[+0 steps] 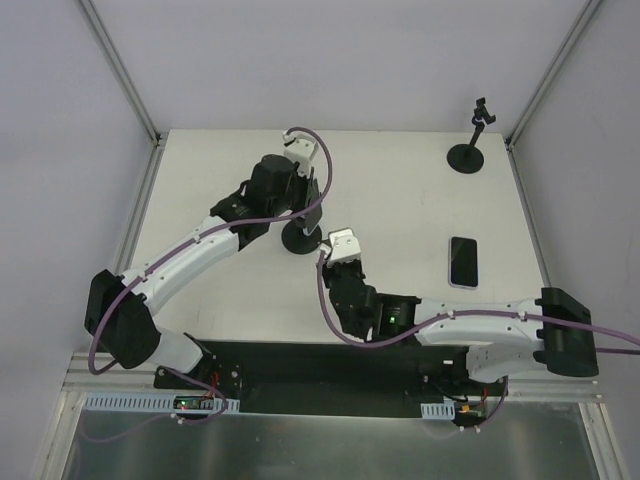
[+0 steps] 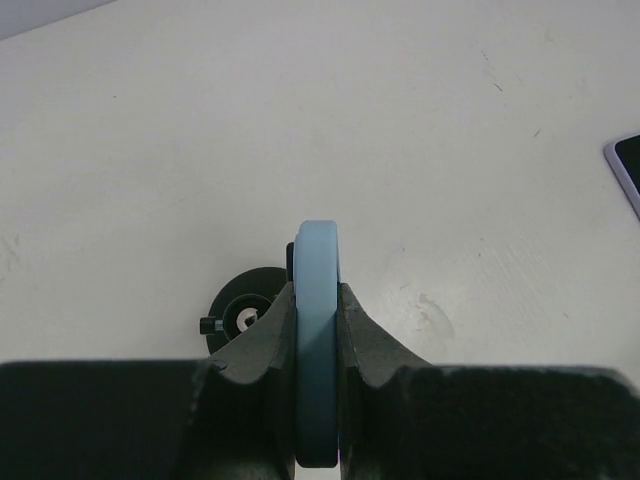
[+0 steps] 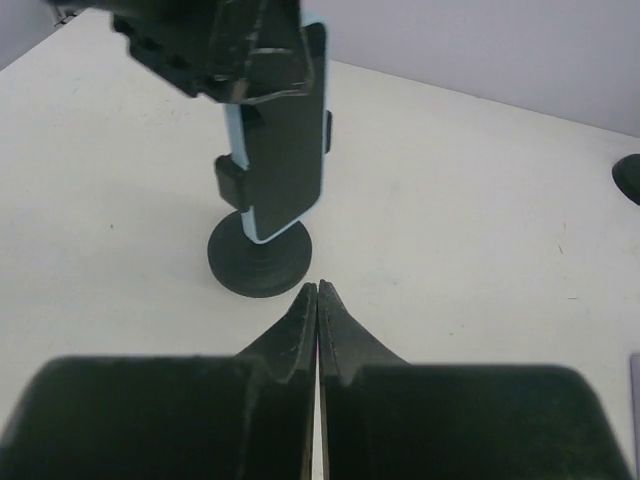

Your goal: Place the phone on the phone stand

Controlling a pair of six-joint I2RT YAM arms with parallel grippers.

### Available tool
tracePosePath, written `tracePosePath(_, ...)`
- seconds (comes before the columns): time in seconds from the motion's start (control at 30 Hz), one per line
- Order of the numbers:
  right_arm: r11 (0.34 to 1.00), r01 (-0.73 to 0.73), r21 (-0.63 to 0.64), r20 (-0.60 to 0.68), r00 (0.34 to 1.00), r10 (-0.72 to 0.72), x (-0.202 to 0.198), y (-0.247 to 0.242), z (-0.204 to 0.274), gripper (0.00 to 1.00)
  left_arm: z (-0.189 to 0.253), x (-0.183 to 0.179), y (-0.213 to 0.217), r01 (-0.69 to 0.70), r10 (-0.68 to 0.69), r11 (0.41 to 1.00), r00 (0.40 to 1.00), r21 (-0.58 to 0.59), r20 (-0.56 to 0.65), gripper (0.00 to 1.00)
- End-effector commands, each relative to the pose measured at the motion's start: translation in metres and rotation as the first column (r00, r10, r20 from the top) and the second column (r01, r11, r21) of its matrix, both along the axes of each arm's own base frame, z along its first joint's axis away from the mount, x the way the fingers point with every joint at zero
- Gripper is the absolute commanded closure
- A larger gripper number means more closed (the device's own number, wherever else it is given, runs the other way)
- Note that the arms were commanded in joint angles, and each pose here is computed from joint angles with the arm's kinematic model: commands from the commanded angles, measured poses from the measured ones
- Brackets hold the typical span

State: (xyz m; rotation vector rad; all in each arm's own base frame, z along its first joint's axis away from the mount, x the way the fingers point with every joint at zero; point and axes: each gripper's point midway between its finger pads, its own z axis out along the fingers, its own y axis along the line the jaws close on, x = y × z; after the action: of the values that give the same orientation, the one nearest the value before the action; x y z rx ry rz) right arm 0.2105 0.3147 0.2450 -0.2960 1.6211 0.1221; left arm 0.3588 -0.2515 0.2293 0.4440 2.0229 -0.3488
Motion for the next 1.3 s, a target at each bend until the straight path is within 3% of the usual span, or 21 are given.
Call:
tracePosePath(0.0,0.997,0.015,0.073,-0.047,0.999,-0.012,0.007,-0.033,0.01,1.0,-0.071,-0.042,0.039,0.098,-0.052,0.962,0.982,0.255,-0.181,1.0)
tracePosePath(0.1,0.986,-0.163,0.045,-0.122,0.978,0.168,0.015,-0.04,-0.011,0.9,-0.057,-0.055,0.032,0.17,-0.137,0.964,0.976,0.204,-0.167,1.0)
tracePosePath(0.2,0.911,-0.405,0.082,-0.197,0.889,0.413,0.014,-0.034,-0.027,0.61,-0.041,-0.073,0.021,0.285,-0.265,0.948,0.953,0.141,-0.145,1.0)
tracePosePath(0.23,0.839,-0.534,0.107,-0.233,0.807,0.543,0.008,-0.028,-0.033,0.41,-0.031,-0.08,0.019,0.315,-0.301,0.942,0.946,0.119,-0.12,1.0)
tracePosePath(0.33,0.732,-0.67,0.128,-0.312,0.673,0.671,0.001,-0.021,-0.043,0.23,-0.014,-0.11,0.005,0.485,-0.481,0.873,0.874,0.05,-0.075,1.0)
tracePosePath(0.4,0.71,-0.69,0.143,-0.32,0.647,0.692,0.005,-0.017,-0.033,0.2,-0.006,-0.132,-0.005,0.597,-0.596,0.802,0.802,0.002,-0.047,1.0)
tracePosePath(0.5,0.636,-0.749,0.188,-0.319,0.566,0.761,0.0,-0.007,-0.03,0.18,0.012,-0.153,-0.008,0.672,-0.672,0.74,0.741,-0.036,0.021,1.0)
tracePosePath(0.63,0.558,-0.802,0.215,-0.291,0.493,0.82,-0.008,0.005,-0.023,0.17,0.021,-0.166,-0.008,0.71,-0.707,0.703,0.704,-0.05,0.063,1.0)
tracePosePath(0.7,0.545,-0.811,0.212,-0.288,0.481,0.828,-0.01,0.005,-0.021,0.17,0.024,-0.164,-0.008,0.696,-0.693,0.716,0.718,-0.054,0.066,1.0)
tracePosePath(0.8,0.549,-0.814,0.192,-0.286,0.488,0.824,-0.009,0.001,-0.018,0.17,0.029,-0.148,-0.004,0.624,-0.621,0.78,0.781,-0.049,0.065,1.0)
tracePosePath(0.87,0.515,-0.835,0.195,-0.283,0.455,0.845,-0.015,-0.001,-0.016,0.17,0.034,-0.127,0.0,0.528,-0.525,0.847,0.849,-0.061,0.058,1.0)
tracePosePath(0.93,0.487,-0.851,0.196,-0.271,0.43,0.861,-0.02,-0.003,-0.014,0.17,0.034,-0.12,-0.003,0.522,-0.521,0.849,0.853,-0.079,0.04,1.0)
tracePosePath(1.07,0.459,-0.862,0.217,-0.265,0.4,0.877,-0.019,-0.003,-0.02,0.16,0.046,-0.149,-0.021,0.687,-0.688,0.707,0.723,-0.167,0.06,1.0)
tracePosePath(1.27,0.428,-0.866,0.259,-0.229,0.375,0.898,-0.007,-0.001,-0.027,0.16,0.064,-0.186,-0.026,0.814,-0.809,0.543,0.573,-0.208,0.13,1.0)
